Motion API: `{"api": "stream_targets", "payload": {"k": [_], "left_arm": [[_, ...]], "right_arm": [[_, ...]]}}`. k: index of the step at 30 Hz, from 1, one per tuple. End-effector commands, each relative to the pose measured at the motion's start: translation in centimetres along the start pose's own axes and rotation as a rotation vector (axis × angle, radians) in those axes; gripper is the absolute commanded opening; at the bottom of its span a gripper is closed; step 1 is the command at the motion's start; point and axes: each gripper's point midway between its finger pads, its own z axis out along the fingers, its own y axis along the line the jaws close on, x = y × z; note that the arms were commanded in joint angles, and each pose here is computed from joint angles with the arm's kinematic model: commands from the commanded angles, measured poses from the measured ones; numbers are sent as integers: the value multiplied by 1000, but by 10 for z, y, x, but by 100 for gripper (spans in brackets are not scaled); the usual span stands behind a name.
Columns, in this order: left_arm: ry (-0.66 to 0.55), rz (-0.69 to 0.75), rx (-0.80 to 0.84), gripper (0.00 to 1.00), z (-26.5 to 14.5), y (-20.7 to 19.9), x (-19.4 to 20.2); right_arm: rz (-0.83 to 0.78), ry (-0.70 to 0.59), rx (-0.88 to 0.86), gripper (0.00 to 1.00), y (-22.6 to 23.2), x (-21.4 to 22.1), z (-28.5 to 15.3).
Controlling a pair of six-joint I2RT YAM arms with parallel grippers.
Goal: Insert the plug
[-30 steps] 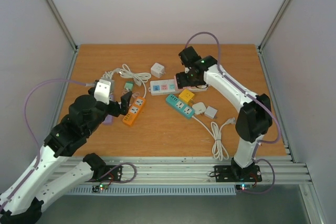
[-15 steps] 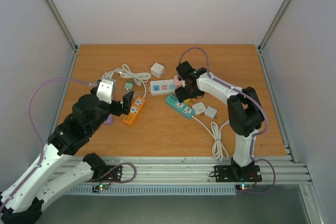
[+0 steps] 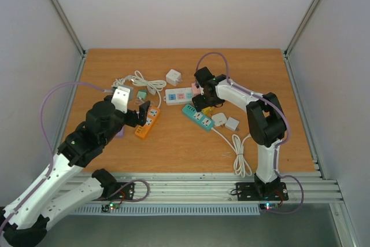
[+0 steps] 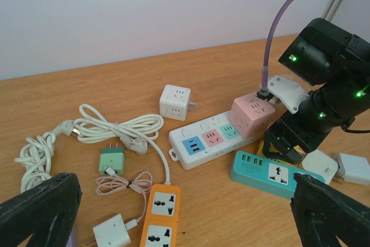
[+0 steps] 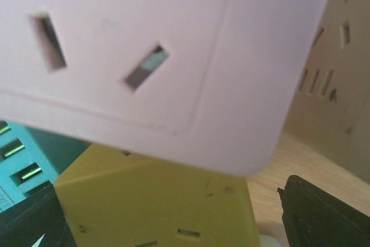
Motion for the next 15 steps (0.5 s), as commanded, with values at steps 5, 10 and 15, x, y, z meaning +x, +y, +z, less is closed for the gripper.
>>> {"api": "stream_targets", "payload": {"k": [5,10,15], "left_arm": [[-31,4,14,99,4,-4,-7],[-28,-24,45,99,3,-9,-8],[-25,-78,112,99,-3,-19,-11]], "right_arm": [[-5,-47,-31,71,3,-15,-6],[26,-94,-47,59,3,-12,-28],[88,-218,-100,58,6,-20,-71]]}}
